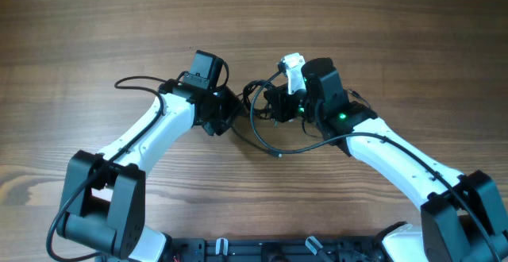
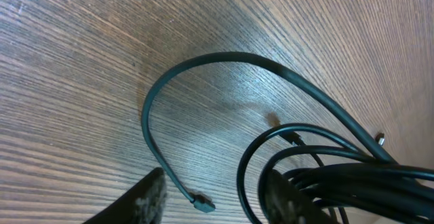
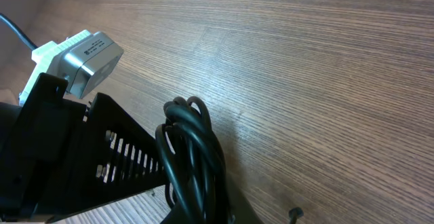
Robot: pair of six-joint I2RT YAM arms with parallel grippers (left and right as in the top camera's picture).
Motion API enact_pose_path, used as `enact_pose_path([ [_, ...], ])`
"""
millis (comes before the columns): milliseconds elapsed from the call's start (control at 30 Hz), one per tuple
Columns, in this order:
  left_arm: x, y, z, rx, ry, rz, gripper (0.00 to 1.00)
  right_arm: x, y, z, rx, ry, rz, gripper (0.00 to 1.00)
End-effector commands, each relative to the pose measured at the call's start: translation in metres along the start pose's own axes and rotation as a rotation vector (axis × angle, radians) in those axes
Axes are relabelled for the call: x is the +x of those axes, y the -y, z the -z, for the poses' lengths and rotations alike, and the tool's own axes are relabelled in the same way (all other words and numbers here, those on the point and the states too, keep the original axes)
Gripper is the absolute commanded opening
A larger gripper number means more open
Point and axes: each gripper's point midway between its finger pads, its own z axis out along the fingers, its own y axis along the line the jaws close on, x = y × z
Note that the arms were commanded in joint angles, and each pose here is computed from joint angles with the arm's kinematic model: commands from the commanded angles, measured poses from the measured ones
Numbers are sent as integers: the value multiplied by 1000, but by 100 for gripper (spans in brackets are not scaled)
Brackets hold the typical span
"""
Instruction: Untangle cables
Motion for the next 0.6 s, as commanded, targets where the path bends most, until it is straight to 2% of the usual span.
enact_pose_path([
  [0,4,-1,-5,-22,2,-22,40,-2,-1,0,-3,8,15,4],
  [100,8,5,-9,-22,26,-59,46,-2,-1,0,-3,7,15,4],
  [267,9,12,-10,-2,33,-75,48,-3,-1,0,-3,8,-10,4],
  [300,9,11,-12,-7,30,-76,33,-3,-1,0,-4,10,-41,4],
  [400,14,5,-23,-38,8,-118,4,-9,-2,0,-13,34,-55,4],
  [500,21,5,-25,-34,-31,-299,4,-12,8,2,9,42,-69,4],
  [567,16,12,-5,56,-63,-439,4,-6,42,9,117,21,-133,4],
])
